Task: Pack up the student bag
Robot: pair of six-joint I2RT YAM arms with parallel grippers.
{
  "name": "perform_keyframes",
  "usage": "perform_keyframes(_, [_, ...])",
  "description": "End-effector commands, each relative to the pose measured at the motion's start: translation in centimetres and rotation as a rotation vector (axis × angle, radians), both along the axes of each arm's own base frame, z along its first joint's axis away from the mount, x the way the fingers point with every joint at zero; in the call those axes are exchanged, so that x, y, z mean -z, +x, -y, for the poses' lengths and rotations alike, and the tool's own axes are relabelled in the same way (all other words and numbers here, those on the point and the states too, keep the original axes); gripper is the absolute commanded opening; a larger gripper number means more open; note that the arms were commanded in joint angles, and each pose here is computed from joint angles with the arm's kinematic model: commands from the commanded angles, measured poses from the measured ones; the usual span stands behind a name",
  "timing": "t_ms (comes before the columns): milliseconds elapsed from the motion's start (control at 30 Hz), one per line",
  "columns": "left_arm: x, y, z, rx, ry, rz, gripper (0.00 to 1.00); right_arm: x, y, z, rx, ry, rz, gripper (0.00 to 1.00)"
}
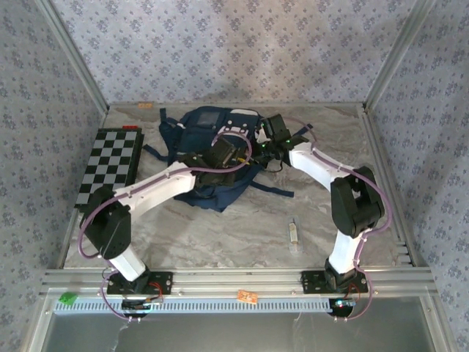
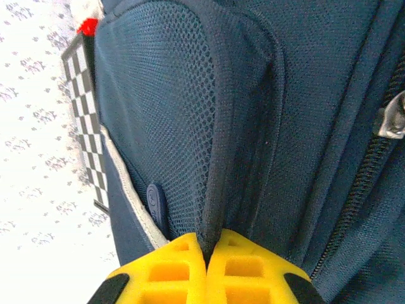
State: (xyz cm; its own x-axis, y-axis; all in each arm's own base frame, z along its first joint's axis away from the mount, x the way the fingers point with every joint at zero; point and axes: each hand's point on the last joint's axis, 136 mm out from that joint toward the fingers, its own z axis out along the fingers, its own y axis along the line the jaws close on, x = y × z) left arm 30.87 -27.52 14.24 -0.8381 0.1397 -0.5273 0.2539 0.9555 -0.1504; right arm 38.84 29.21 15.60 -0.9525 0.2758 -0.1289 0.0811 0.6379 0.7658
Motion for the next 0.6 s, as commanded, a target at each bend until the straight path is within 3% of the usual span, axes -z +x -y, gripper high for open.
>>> perform_keyframes(0, [1.3, -2.2, -4.4, -0.025, 0.072, -0.062, 0.00, -0.1, 1.7, 2.8, -0.007, -0.077, 0.051, 0.00])
perform_keyframes(233, [2.1, -1.2, -11.5, -0.198, 0.027, -0.055, 0.00, -0.8, 4.2, 5.9, -0.005, -0.113, 0.067, 0.00])
perform_keyframes(467, [-0.1, 0.8, -9.8, -0.146, -0.089, 0.009, 0.00, -2.8, 5.2, 4.7, -0.049, -0.080, 0.092, 0.00])
perform_keyframes(567, [-1.2, 1.2, -8.8, -0.129, -0.139, 0.027, 0.00, -3.6, 3.0, 4.0, -0.063, -0.087, 0.093, 0.28])
